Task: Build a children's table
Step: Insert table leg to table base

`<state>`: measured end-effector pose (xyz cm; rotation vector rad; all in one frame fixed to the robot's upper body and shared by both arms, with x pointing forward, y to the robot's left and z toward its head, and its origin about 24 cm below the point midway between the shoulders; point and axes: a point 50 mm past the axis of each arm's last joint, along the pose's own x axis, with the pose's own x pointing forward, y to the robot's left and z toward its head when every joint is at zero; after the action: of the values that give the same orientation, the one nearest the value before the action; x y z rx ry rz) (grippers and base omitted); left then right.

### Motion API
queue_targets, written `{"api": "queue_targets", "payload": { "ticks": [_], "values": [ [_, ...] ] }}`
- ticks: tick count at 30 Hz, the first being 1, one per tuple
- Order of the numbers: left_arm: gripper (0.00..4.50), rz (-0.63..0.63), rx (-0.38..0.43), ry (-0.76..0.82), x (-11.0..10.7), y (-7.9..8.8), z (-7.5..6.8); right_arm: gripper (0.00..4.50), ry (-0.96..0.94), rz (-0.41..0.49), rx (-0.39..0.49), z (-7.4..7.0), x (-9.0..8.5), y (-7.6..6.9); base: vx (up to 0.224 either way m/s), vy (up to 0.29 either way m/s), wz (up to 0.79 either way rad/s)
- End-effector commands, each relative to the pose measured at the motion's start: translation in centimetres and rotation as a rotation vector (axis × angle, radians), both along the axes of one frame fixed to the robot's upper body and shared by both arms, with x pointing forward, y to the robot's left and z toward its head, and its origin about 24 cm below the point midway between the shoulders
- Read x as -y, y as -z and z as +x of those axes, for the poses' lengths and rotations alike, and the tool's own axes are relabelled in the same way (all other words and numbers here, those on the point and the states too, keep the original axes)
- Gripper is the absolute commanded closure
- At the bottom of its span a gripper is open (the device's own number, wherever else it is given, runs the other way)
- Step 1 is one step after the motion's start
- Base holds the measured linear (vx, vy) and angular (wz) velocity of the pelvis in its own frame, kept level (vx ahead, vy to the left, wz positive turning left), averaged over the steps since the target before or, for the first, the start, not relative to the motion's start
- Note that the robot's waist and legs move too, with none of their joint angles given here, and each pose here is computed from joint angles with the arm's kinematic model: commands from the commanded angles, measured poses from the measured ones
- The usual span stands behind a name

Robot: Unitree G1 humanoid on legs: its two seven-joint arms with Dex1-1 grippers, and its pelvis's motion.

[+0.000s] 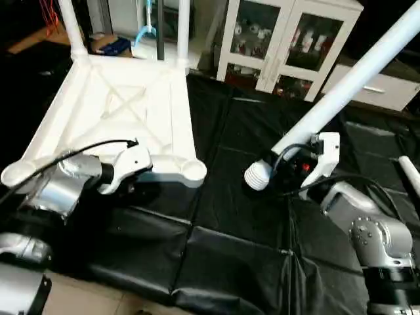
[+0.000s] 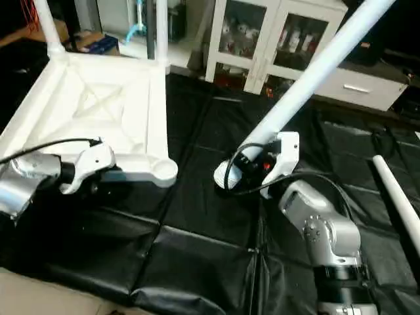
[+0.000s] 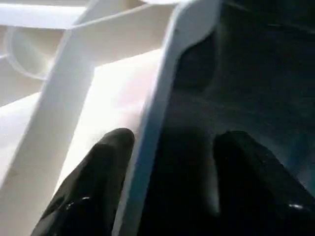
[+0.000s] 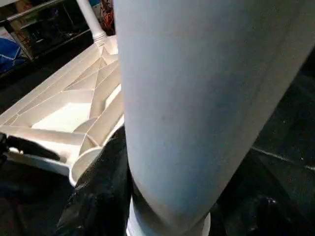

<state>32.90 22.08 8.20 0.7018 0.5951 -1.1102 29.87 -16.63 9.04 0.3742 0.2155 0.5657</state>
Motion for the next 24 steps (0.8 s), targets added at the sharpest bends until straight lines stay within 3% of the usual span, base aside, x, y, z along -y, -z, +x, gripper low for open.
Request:
{"api": "queue_targets", "payload": {
  "ticks": [1,5,7,10,16,19,21,24],
  "values": [
    [1.66,-0.036,-0.109,0.142,1.7,1.3,-1.0,2.67,-0.005,-0.011,0.043,0.2,0.4,-1.1,0.000,0.000,0.00],
    [1.84,-0.082,-0.071,0.298,4.0,1.4,-1.7,2.67,-0.011,-0.013,0.045,0.3,0.3,-1.2,0.000,0.000,0.00],
    [2.07,-0.095,0.040,0.453,6.7,1.7,-2.5,2.67,-0.014,-0.008,0.043,0.3,0.1,-1.1,0.000,0.000,0.00],
    [2.24,-0.103,0.124,0.610,9.1,2.2,-3.6,2.67,-0.022,0.007,0.040,0.1,-0.3,-1.0,0.000,0.000,0.00],
    [2.65,-0.181,0.229,0.847,12.9,2.5,-5.3,2.67,-0.032,0.026,0.038,-0.2,-0.9,-0.8,-0.001,0.009,0.12],
    [2.84,-0.141,0.255,0.764,13.0,2.6,-4.2,2.67,-0.031,0.026,0.039,-0.4,-0.8,-0.9,0.000,0.000,0.00],
    [3.04,-0.024,0.256,0.581,11.4,3.1,-2.1,2.67,-0.026,0.024,0.043,-0.6,-0.6,-1.1,0.000,0.000,0.00],
    [3.19,0.019,0.252,0.519,10.5,3.3,-1.5,2.67,-0.021,0.021,0.045,-0.7,-0.4,-1.2,0.000,0.000,0.00]
  ]
}}
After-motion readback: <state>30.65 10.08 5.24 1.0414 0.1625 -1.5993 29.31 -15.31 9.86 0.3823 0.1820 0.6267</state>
